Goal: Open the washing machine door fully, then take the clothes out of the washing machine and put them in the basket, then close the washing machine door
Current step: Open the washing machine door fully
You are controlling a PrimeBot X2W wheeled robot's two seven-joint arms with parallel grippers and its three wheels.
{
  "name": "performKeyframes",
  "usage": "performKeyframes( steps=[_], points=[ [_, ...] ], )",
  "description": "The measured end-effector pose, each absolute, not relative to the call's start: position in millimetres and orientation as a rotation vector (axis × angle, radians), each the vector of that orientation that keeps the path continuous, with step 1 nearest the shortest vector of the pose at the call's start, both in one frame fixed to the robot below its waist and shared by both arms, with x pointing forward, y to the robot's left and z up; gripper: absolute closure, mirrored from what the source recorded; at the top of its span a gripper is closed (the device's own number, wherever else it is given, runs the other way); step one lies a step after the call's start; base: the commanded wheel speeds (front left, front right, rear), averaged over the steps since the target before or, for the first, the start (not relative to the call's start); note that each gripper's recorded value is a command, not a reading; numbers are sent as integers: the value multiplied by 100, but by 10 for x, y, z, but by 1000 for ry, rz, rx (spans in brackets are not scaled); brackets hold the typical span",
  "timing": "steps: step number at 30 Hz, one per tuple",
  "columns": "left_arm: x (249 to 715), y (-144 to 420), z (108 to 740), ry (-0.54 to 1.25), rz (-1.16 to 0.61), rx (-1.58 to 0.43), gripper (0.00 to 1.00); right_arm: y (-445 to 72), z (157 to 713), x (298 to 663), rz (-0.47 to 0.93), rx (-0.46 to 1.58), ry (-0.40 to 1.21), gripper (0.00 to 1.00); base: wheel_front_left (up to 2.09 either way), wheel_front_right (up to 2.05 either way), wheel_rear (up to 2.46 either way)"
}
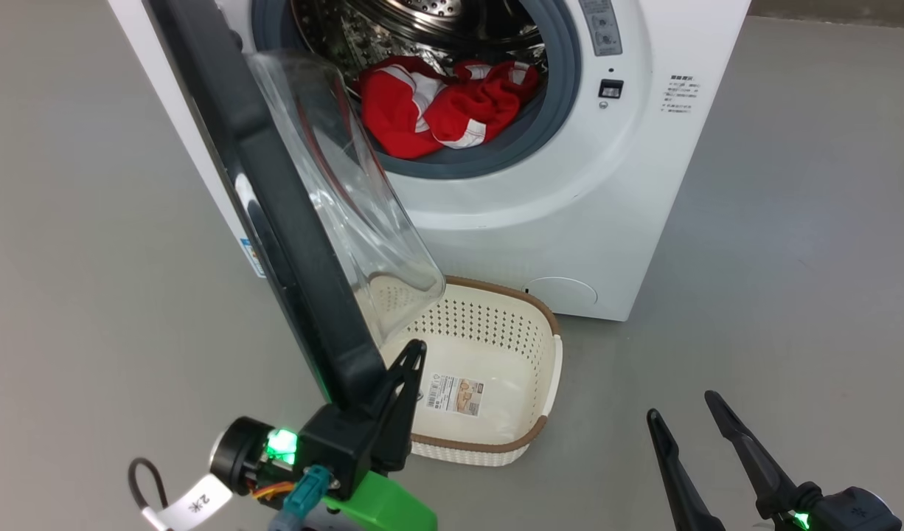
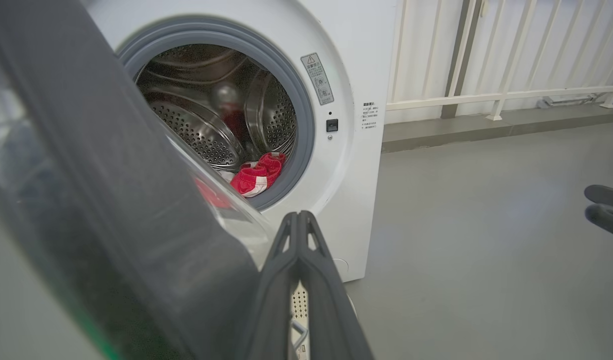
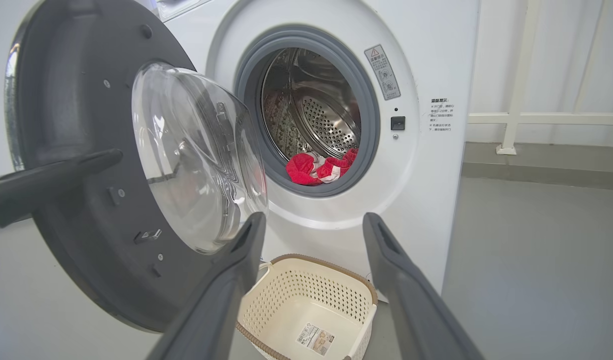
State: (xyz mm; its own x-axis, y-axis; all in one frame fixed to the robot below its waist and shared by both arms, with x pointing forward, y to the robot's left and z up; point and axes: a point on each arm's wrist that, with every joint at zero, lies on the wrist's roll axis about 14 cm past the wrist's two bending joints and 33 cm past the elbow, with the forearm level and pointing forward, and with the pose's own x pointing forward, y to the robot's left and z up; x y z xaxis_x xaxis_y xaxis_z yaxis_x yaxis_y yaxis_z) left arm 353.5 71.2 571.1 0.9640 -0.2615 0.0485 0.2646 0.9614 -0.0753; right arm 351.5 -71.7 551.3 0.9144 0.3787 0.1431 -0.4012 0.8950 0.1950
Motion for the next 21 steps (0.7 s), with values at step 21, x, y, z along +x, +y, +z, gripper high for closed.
performKeyframes(
  steps=[21],
  points=[
    [3363, 1139, 5720, -30, -116, -105, 100, -458, 5548, 3560, 491, 224, -98, 0, 0, 0, 0]
  ],
)
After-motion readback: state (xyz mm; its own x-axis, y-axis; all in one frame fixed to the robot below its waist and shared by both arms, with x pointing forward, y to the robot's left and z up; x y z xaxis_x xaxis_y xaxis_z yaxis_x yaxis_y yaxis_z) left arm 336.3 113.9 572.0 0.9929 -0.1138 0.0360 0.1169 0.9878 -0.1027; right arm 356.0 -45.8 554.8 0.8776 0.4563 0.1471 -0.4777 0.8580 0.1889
